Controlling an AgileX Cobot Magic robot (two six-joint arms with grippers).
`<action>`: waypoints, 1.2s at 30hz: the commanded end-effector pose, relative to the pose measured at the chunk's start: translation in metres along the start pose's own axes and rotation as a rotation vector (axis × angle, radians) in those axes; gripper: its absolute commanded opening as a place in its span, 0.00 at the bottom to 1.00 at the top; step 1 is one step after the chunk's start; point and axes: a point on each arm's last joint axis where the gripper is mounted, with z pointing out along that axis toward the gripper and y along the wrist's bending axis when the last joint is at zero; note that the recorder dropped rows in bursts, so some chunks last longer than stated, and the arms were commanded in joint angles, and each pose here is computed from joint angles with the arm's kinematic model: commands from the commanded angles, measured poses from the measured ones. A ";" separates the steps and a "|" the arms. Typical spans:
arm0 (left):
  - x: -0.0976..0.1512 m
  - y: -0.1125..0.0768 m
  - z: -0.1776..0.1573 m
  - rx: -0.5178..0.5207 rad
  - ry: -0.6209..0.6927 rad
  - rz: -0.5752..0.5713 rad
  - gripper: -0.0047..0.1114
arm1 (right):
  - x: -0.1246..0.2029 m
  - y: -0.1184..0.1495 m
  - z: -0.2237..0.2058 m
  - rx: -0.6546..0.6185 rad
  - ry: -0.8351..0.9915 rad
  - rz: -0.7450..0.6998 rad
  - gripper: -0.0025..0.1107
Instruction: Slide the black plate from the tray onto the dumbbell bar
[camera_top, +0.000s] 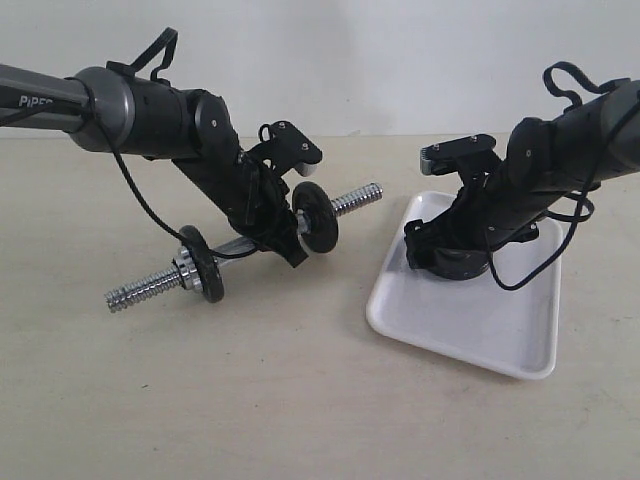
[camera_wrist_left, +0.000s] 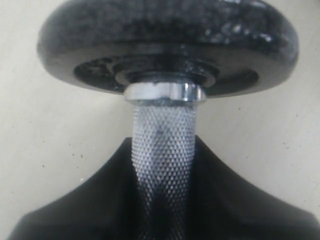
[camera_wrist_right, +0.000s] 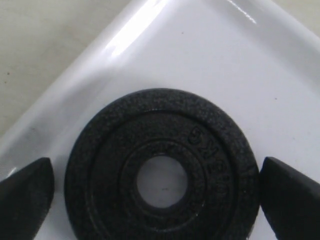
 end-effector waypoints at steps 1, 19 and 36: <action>-0.051 0.004 -0.118 -0.147 -0.301 0.021 0.07 | 0.009 0.001 0.003 -0.013 0.069 0.004 0.94; -0.049 0.005 -0.107 -0.141 -0.286 0.017 0.07 | 0.009 0.001 0.003 -0.014 0.073 0.005 0.94; -0.049 0.005 -0.107 -0.139 -0.285 0.009 0.07 | 0.009 0.001 0.003 -0.014 0.073 0.005 0.94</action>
